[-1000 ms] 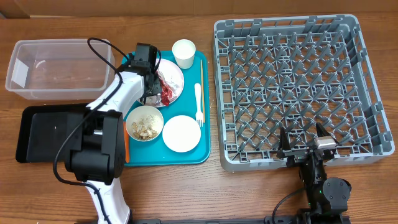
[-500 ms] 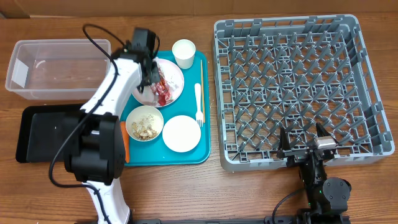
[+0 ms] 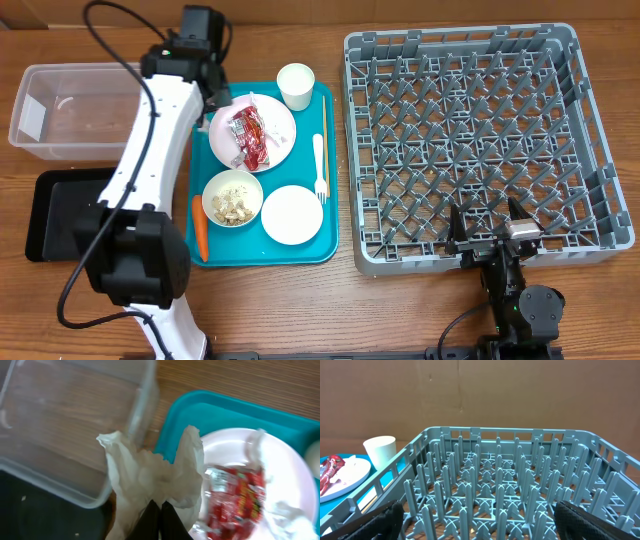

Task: Sort waste into correct bins and load items into the dishwasher rack
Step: 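Carry the tissue left and release it into the clear plastic bin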

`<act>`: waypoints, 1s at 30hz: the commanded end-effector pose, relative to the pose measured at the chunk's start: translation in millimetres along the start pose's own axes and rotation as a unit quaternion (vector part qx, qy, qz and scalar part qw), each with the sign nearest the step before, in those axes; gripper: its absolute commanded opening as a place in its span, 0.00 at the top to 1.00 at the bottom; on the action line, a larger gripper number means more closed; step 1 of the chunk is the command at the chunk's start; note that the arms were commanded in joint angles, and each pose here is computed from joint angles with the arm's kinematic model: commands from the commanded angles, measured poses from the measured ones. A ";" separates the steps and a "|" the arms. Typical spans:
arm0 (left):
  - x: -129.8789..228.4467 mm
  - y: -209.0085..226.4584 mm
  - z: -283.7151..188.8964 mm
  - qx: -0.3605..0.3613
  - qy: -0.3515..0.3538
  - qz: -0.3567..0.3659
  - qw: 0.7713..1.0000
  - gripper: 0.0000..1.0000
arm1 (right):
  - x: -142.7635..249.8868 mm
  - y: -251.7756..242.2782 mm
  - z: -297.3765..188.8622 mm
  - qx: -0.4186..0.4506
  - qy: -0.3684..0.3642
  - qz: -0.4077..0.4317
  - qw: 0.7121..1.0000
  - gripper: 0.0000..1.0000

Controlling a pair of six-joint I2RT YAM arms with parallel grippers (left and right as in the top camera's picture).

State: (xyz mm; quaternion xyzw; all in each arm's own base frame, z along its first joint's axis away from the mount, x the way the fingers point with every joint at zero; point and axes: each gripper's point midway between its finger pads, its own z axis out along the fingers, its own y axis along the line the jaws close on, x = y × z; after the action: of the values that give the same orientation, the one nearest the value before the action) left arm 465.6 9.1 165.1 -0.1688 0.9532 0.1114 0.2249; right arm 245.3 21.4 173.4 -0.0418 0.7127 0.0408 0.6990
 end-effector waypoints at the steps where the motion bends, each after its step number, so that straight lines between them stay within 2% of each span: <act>1: -18.5 43.8 -5.4 -0.034 -0.017 -0.043 0.998 0.96 | 2.0 -0.8 0.1 0.001 -0.001 -0.002 1.000 0.00; 9: -19.2 123.8 12.1 -0.076 0.011 -0.115 0.990 0.96 | 2.0 -0.9 0.1 0.002 -0.001 -0.002 1.000 0.00; 16: -26.8 182.6 37.6 -0.104 0.007 -0.175 0.979 0.96 | 2.0 -0.9 0.1 0.002 -0.001 -0.002 1.000 0.00; 23: -36.5 197.9 75.5 -0.106 -0.002 -0.176 0.979 0.96 | 2.0 -0.9 0.1 0.002 -0.001 -0.002 1.000 0.00; 27: -56.7 189.7 104.2 -0.076 -0.030 -0.118 0.990 0.96 | 2.0 -0.9 0.1 0.002 -0.001 -0.002 1.000 0.00; 30: -66.2 181.7 113.2 -0.054 -0.046 -0.109 0.992 0.96 | 2.0 -0.9 0.1 0.002 -0.001 -0.002 1.000 0.00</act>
State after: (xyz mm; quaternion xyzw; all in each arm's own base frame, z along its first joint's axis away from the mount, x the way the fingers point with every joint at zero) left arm 483.1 227.6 124.8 -0.3216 0.8967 0.1604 0.2584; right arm 245.3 21.3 173.3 -0.0417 0.7129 0.0407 0.6989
